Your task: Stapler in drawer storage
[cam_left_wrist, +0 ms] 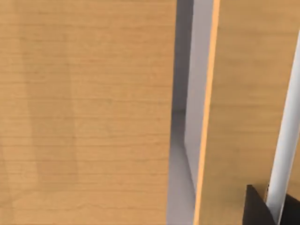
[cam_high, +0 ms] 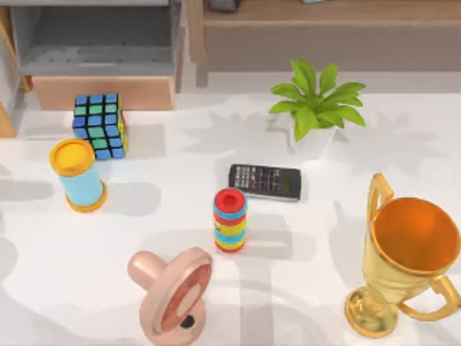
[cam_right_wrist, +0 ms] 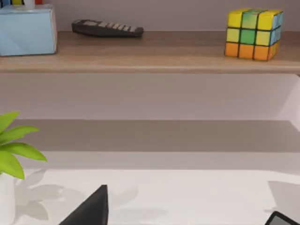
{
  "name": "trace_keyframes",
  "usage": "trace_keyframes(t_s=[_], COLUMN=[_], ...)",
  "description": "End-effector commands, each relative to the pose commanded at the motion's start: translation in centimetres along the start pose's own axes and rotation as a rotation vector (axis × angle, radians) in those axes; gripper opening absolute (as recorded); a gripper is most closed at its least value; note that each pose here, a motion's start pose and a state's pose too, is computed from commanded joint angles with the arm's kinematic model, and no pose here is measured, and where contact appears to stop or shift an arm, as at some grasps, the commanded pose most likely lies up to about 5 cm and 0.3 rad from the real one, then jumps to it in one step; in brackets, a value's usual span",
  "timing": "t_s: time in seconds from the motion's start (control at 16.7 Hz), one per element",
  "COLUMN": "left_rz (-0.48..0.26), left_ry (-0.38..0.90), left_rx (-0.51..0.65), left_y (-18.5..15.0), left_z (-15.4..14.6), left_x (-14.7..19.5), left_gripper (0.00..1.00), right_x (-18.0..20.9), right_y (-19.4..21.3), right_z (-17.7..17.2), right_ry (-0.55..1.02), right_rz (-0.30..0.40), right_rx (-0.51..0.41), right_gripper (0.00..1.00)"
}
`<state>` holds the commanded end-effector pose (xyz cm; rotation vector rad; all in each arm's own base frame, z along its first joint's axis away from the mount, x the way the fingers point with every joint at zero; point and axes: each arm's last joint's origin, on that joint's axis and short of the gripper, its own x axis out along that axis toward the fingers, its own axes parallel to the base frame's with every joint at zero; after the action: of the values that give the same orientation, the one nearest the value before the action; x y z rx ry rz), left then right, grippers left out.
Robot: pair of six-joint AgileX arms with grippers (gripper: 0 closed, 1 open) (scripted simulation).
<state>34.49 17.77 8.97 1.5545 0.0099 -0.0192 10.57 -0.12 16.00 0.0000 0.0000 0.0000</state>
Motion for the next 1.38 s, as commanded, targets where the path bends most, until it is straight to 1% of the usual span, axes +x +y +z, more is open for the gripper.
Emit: trace_keyframes(t_s=[0.12,0.24,0.54,0.66,1.08,1.38], left_rz=[0.007,-0.003,-0.008,-0.011,-0.004,-0.007], left_ry=[-0.003,-0.006,-0.002,0.001,-0.001,-0.001], left_rx=[0.003,-0.004,-0.007,-0.007,-0.006,-0.007], left_y=[0.2,0.1,0.0,-0.1,0.2,0.1], left_z=[0.1,0.4,0.2,0.1,0.2,0.3], left_x=[2.1,3.2,3.2,4.0,9.2,9.4], left_gripper=[0.0,0.0,0.0,0.0,0.0,0.0], right_x=[0.0,0.0,0.0,0.0,0.0,0.0], right_y=[0.0,0.0,0.0,0.0,0.0,0.0], right_z=[0.0,0.0,0.0,0.0,0.0,0.0], right_ry=[0.0,0.0,0.0,0.0,0.0,0.0], right_rz=[0.0,0.0,0.0,0.0,0.0,0.0], right_rx=[0.0,0.0,0.0,0.0,0.0,0.0], right_gripper=[1.0,1.0,1.0,1.0,1.0,1.0])
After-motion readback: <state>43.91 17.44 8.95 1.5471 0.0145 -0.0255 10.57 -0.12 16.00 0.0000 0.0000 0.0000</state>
